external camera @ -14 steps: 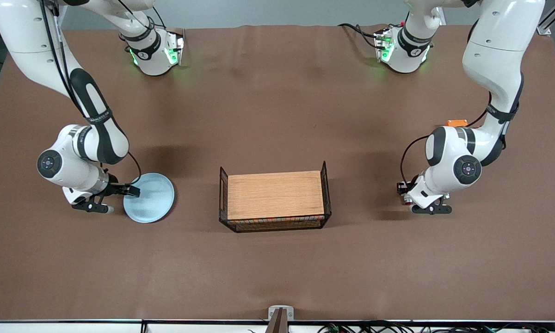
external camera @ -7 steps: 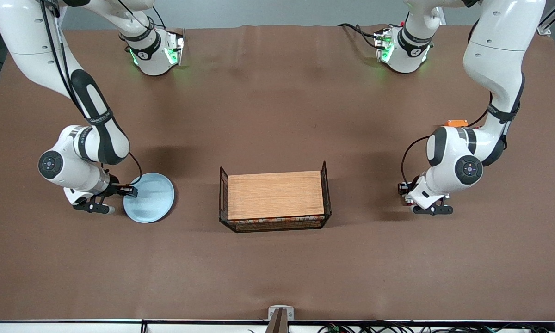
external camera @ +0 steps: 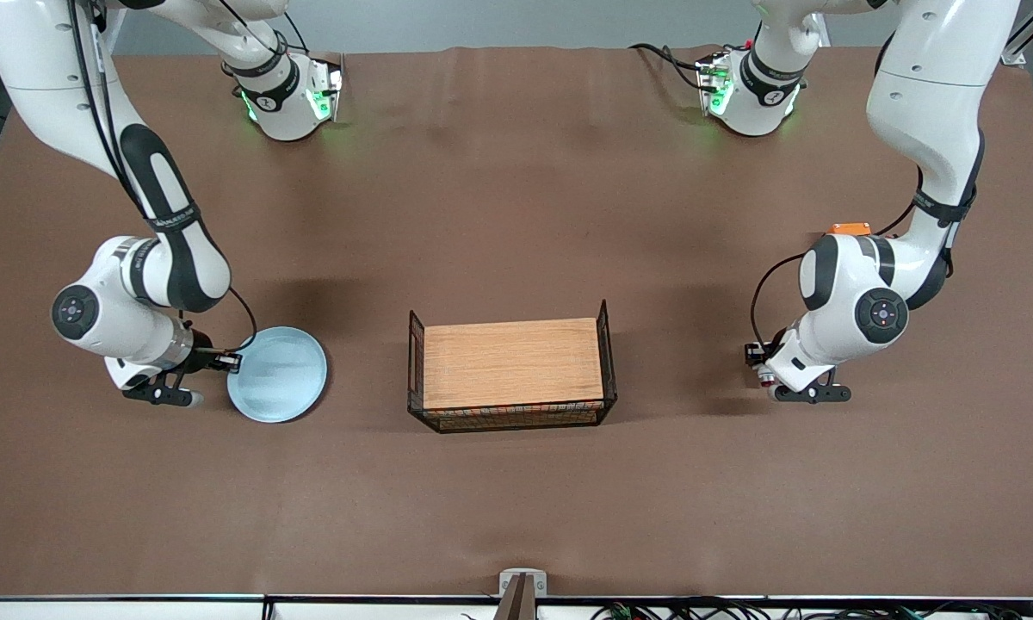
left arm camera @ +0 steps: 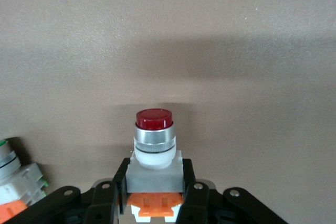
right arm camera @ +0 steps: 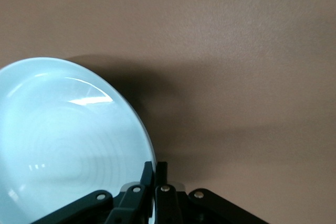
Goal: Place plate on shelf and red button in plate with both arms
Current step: 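Lift the blue plate with the right gripper and carry it over the box, then lower the plate into the wooden box and open the right gripper, then carry the red button toward the plate while the right gripper withdraws, then lower the red button onto the plate and open the left gripper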
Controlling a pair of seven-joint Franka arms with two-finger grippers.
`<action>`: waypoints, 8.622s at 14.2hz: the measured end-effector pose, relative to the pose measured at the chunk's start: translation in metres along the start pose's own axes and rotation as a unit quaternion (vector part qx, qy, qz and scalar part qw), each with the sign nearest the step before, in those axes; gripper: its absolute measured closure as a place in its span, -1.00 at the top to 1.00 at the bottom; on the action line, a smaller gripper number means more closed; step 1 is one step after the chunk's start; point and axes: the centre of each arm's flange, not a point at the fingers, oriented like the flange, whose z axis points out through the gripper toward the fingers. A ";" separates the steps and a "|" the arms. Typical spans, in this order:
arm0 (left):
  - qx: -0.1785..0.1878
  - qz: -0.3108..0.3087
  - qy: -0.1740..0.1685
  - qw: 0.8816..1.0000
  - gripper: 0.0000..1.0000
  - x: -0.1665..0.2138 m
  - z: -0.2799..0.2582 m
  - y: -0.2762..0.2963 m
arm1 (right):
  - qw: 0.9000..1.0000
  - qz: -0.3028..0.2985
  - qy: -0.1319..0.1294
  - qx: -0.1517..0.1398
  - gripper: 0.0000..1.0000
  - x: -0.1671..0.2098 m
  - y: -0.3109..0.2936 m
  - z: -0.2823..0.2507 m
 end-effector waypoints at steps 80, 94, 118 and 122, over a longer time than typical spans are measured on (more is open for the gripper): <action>-0.057 -0.253 -0.032 0.965 -0.17 -0.004 -0.285 0.112 | 0.830 0.555 0.035 -0.033 1.00 -0.157 -0.493 -0.184; -0.072 -0.578 -0.034 0.812 -0.17 -0.034 -0.286 0.257 | 0.976 0.196 -0.064 -0.066 1.00 -0.057 -0.203 -0.335; -0.205 -0.626 0.007 0.753 -0.17 -0.020 -0.141 0.425 | 0.999 0.007 -0.040 -0.034 1.00 -0.037 0.008 -0.334; -0.200 -0.626 0.006 0.754 -0.17 -0.020 -0.133 0.426 | 0.998 0.000 -0.041 -0.044 1.00 -0.037 0.011 -0.332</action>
